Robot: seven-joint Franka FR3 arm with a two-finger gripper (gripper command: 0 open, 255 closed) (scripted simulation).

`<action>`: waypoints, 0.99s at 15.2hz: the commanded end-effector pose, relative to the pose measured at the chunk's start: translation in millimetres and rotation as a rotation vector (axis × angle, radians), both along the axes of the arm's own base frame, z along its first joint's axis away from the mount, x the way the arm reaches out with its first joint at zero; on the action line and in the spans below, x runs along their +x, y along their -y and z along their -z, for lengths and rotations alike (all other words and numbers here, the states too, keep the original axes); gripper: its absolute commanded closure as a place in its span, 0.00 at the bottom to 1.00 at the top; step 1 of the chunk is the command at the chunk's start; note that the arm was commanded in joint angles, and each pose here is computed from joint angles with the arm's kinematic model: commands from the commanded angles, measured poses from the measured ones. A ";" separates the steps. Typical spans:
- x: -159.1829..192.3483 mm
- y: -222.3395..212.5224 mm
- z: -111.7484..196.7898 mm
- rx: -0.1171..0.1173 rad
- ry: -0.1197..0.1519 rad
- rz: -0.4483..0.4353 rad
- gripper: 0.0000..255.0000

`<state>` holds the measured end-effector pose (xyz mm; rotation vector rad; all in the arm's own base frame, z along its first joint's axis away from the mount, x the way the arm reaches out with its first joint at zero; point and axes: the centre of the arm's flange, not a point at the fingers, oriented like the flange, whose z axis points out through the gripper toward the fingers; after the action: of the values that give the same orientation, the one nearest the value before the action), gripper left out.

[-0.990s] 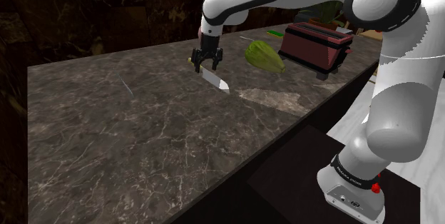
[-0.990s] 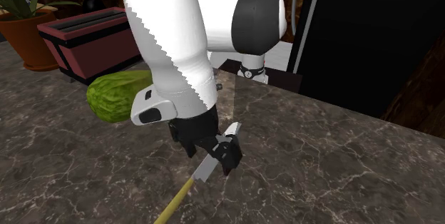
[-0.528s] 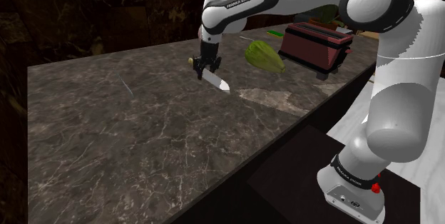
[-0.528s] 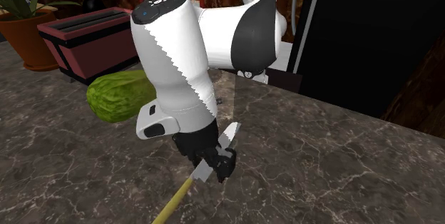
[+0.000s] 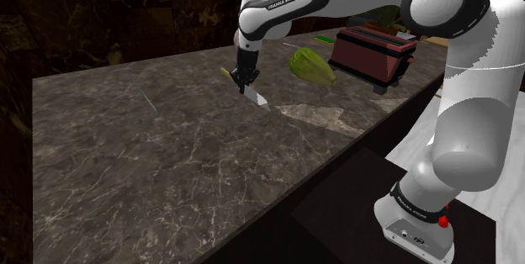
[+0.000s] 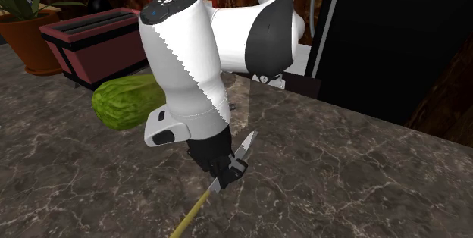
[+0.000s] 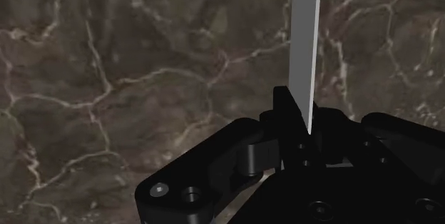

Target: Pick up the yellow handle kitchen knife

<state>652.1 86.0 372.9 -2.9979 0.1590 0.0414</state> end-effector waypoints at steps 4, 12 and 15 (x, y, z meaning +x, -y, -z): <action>1.2 -1.6 -14.6 0.001 -0.003 -0.002 1.00; 1.2 -1.6 -56.9 0.001 -0.003 -0.002 1.00; 1.2 -1.6 -72.7 0.001 -0.003 -0.002 1.00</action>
<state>654.2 87.9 439.7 -2.9969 0.1560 0.0449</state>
